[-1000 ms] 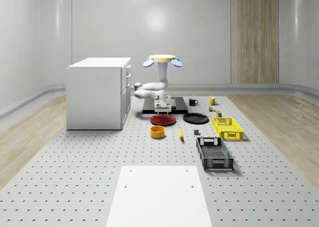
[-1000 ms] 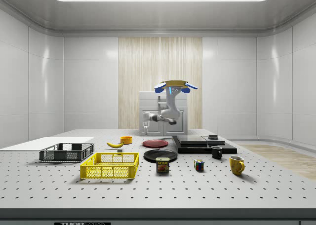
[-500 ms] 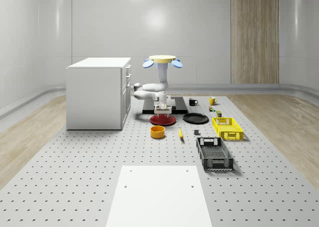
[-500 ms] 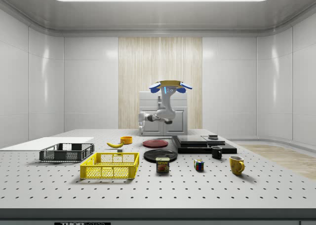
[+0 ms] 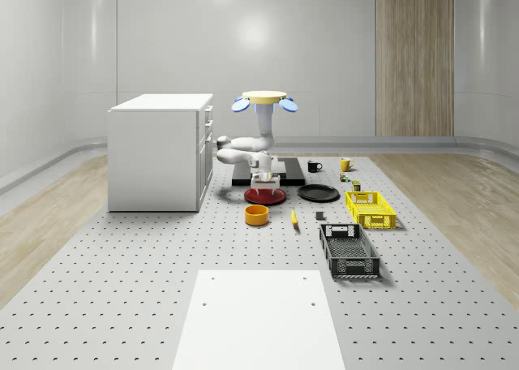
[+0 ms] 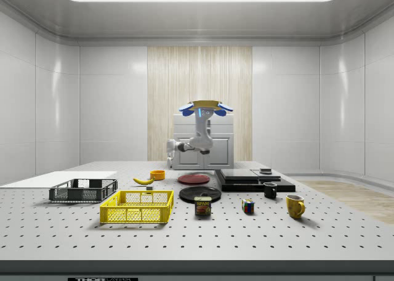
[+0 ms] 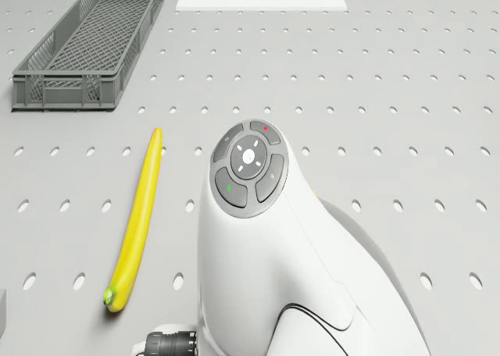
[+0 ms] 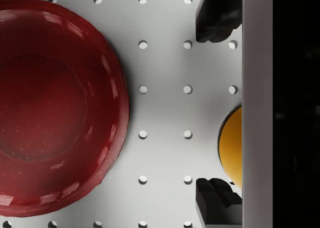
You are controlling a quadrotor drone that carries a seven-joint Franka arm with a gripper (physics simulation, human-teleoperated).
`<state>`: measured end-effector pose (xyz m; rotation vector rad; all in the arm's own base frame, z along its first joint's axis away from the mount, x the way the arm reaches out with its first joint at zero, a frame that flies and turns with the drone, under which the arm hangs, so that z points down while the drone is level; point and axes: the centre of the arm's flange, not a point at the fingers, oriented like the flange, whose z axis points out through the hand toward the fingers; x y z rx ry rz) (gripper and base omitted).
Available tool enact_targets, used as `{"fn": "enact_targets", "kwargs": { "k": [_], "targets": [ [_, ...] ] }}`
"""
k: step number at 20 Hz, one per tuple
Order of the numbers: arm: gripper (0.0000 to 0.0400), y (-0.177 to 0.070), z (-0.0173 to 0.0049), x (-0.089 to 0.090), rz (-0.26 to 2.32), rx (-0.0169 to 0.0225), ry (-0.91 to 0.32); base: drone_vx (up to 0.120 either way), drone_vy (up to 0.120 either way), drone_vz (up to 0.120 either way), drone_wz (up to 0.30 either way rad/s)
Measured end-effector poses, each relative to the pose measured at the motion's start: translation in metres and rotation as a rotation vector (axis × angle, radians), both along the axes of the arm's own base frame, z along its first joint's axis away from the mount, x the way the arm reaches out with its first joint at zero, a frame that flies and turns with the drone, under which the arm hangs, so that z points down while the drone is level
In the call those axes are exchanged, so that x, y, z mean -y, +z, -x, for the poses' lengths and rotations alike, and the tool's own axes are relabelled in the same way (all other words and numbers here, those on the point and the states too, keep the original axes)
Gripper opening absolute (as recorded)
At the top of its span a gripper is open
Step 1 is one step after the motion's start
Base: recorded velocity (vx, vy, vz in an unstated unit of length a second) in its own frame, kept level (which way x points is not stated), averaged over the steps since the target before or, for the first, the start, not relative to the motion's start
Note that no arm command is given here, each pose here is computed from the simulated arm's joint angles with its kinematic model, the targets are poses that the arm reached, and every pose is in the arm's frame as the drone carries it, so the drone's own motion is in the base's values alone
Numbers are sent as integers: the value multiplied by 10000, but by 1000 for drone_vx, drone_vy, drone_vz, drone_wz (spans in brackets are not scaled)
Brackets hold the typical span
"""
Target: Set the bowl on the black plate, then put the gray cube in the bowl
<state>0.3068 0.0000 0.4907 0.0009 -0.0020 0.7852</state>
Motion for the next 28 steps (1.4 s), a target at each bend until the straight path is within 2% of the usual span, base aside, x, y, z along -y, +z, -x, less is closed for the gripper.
{"fn": "enact_targets", "kwargs": {
  "k": [22, 28],
  "targets": [
    [400, 0, 0, 0, 0, 0, 1, 120, 11, 0, 0],
    [400, 138, 0, 0, 0, 0, 2, 0, 0, 0, 0]
  ]
}}
